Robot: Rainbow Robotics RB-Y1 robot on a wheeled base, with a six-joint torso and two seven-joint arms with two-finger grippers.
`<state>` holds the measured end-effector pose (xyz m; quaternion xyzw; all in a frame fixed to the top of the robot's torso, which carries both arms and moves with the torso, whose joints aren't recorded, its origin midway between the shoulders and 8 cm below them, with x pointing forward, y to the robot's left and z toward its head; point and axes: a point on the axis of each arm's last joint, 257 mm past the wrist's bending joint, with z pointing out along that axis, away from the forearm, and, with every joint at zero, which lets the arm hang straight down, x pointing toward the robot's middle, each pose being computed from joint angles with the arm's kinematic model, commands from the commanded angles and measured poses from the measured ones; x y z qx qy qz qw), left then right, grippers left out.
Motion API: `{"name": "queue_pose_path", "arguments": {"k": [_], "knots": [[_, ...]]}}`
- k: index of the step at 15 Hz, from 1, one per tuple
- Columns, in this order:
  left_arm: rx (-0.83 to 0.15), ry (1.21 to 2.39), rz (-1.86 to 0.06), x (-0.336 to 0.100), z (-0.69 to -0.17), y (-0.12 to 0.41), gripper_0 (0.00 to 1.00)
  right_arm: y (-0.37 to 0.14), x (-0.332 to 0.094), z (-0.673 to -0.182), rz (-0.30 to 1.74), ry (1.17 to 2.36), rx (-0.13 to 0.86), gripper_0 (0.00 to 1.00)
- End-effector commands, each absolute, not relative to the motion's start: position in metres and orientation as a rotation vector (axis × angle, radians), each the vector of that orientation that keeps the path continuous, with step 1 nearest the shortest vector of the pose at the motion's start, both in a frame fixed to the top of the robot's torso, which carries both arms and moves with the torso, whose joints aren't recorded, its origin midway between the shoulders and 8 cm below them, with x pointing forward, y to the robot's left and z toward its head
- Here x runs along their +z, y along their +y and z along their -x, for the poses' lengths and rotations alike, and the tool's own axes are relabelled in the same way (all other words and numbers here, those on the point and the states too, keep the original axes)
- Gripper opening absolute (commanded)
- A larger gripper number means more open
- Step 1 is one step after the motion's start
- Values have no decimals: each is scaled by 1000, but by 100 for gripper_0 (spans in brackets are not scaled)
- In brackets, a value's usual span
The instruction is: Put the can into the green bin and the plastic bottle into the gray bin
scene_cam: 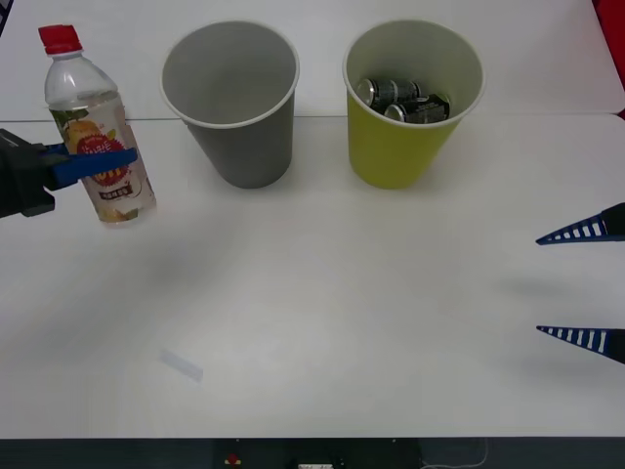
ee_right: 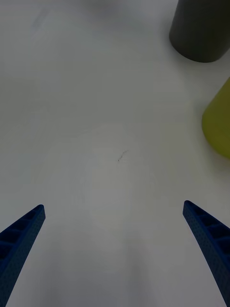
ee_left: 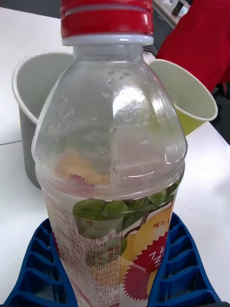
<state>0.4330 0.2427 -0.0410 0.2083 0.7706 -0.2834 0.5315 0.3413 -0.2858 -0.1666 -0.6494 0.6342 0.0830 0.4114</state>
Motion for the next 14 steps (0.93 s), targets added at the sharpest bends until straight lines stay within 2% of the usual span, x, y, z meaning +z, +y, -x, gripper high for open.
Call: {"name": "queue_pose_path", "arguments": {"k": [1,7,10,14], "knots": [[-577,1808,-568,-12,-450,239,0,-286,-167,-341,1634,1596,209,100],[-532,1815,-685,38,-489,220,0,-286,-167,-341,1634,1596,209,100],[-480,1832,-719,48,-518,208,0,-286,-167,-341,1634,1596,209,100],[-460,1860,-738,49,-562,181,0,-286,-167,-341,1634,1596,209,100]]}}
